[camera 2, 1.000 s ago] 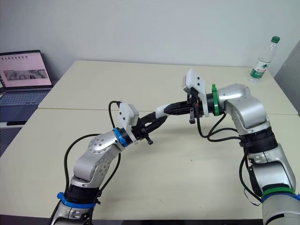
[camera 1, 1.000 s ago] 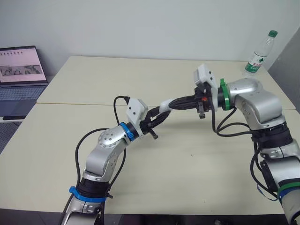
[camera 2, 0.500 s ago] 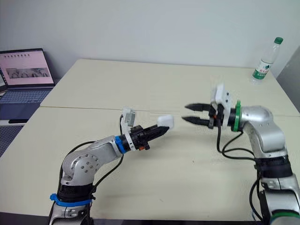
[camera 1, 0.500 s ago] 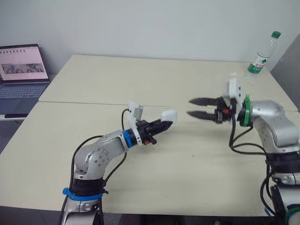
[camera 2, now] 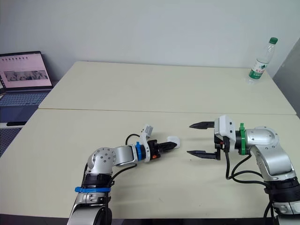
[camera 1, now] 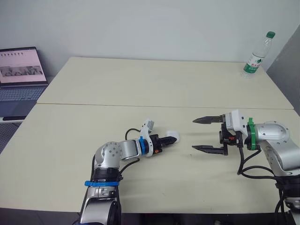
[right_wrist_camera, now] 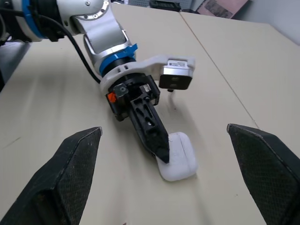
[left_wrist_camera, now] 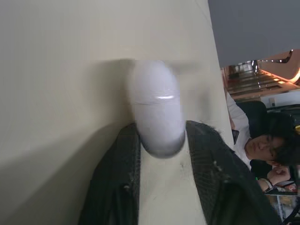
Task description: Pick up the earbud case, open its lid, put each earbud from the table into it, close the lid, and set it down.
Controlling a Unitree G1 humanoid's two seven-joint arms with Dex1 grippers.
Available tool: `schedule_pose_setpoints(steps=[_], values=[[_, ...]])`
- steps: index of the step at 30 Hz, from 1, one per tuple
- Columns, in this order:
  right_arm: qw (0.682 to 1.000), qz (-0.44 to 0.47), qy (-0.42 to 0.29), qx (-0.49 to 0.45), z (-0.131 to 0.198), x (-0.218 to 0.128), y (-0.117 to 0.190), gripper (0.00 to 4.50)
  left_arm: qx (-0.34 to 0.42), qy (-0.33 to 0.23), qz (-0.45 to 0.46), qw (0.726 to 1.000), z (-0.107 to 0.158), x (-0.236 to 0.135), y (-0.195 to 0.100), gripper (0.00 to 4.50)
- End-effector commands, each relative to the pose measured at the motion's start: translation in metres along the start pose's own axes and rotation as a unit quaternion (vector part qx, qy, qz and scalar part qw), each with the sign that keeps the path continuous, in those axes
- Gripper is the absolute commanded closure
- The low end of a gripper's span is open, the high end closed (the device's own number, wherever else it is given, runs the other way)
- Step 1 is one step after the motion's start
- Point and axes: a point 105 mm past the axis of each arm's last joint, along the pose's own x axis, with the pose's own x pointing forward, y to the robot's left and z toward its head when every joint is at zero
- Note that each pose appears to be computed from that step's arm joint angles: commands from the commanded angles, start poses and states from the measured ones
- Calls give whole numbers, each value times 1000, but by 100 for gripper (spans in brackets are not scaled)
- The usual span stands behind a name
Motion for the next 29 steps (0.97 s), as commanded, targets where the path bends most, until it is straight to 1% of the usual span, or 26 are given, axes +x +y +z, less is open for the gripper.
schedule_pose_setpoints(steps=[1,5,7,9,11,13,14,15,17,19,22,25,27,29], values=[[1000,-10,-8,-22,11,-1,-5,0,-18,3,52,998,-6,-16,21,185],[1000,-11,-7,-26,7,-2,-6,0,-7,-13,96,995,0,-46,32,67],[1000,-11,-7,-27,6,-3,-7,0,0,-18,123,992,-1,-72,37,10],[1000,-11,-7,-27,4,-5,-8,0,17,-26,148,988,0,-99,39,4],[1000,-10,-6,-28,2,-7,-9,0,86,-37,171,981,8,-124,32,4],[1000,-11,-5,-26,0,-10,-13,0,204,-33,191,960,19,-146,22,4],[1000,-13,-4,-26,0,-11,-16,0,293,-65,201,932,36,-156,16,4],[1000,-15,-4,-26,0,-13,-18,0,373,-84,203,901,50,-165,8,4],[1000,-18,-4,-24,0,-16,-21,0,503,-82,184,840,63,-178,-8,4],[1000,-15,-5,-16,2,-18,-21,0,563,-81,176,804,71,-188,-14,4],[1000,-12,-15,-8,8,-17,-20,0,594,-93,160,783,75,-194,-23,4],[1000,-9,-19,-6,14,-15,-19,0,600,-106,165,776,80,-200,-24,4],[1000,-9,-18,-4,15,-13,-18,0,596,-113,165,778,81,-202,-22,4],[1000,-8,-15,-3,14,-12,-18,0,578,-114,153,793,79,-200,-21,4]])
